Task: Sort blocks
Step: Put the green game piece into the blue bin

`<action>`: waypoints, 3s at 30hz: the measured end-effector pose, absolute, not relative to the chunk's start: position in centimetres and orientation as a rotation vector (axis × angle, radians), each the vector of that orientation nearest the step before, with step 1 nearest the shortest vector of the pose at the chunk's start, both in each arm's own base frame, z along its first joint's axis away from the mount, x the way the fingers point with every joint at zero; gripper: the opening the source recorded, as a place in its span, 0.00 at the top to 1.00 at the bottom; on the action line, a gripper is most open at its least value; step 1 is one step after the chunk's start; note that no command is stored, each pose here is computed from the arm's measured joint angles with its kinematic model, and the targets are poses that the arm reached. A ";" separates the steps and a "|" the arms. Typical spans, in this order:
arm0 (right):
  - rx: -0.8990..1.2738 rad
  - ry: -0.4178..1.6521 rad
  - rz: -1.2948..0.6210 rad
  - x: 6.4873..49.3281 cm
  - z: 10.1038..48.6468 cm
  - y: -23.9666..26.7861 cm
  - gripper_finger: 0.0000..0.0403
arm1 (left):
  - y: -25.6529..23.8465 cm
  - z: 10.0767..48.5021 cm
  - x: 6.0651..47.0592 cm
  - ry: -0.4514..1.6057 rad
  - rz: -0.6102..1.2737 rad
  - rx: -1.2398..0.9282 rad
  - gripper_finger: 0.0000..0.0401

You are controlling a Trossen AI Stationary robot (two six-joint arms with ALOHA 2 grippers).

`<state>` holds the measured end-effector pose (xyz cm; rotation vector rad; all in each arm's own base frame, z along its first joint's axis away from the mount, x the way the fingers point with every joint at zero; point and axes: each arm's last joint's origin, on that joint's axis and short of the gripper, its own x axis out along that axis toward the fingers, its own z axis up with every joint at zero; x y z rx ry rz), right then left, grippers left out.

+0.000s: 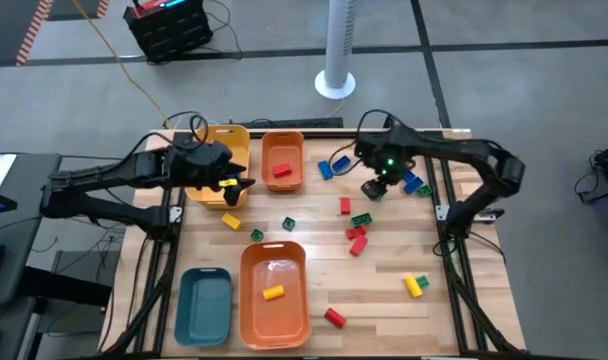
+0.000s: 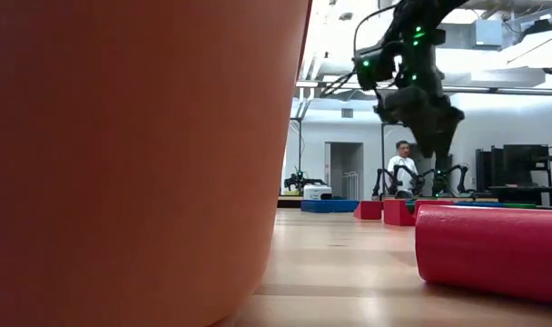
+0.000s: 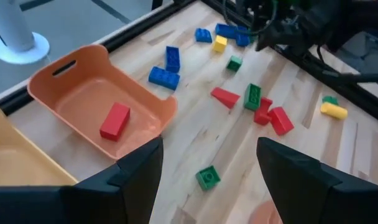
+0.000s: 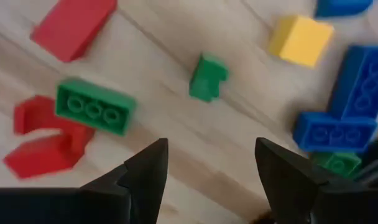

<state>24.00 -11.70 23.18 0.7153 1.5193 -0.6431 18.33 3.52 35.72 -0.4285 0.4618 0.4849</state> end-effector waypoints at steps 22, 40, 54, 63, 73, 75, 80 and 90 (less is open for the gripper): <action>0.764 1.328 -0.737 23.1 16.6 -11.2 0.37 | 3.2 35.6 18.3 0.477 0.478 -0.425 0.37; 0.637 1.319 -0.764 23.6 15.8 -11.3 0.83 | 3.2 35.6 18.3 0.477 0.479 -0.423 0.37; 0.651 1.050 -0.675 23.4 22.7 -11.1 0.87 | 3.3 35.6 18.3 0.473 0.496 -0.415 0.37; 0.557 0.613 -0.467 24.6 28.9 -10.1 0.87 | 3.4 35.7 18.5 0.473 0.499 -0.352 0.37; 0.450 0.145 -0.193 27.9 33.3 -7.3 0.87 | 3.8 36.5 22.4 0.307 0.385 -0.146 0.37; 0.434 0.106 -0.173 28.1 33.7 -7.0 0.87 | 3.8 36.5 23.5 0.273 0.348 -0.159 0.37; 0.401 0.046 -0.135 28.3 34.3 -6.3 0.87 | 3.9 36.3 25.3 0.207 0.292 -0.193 0.37; 0.310 0.017 -0.131 28.6 34.9 -5.0 0.87 | 4.4 35.5 28.1 0.116 0.274 -0.298 0.37</action>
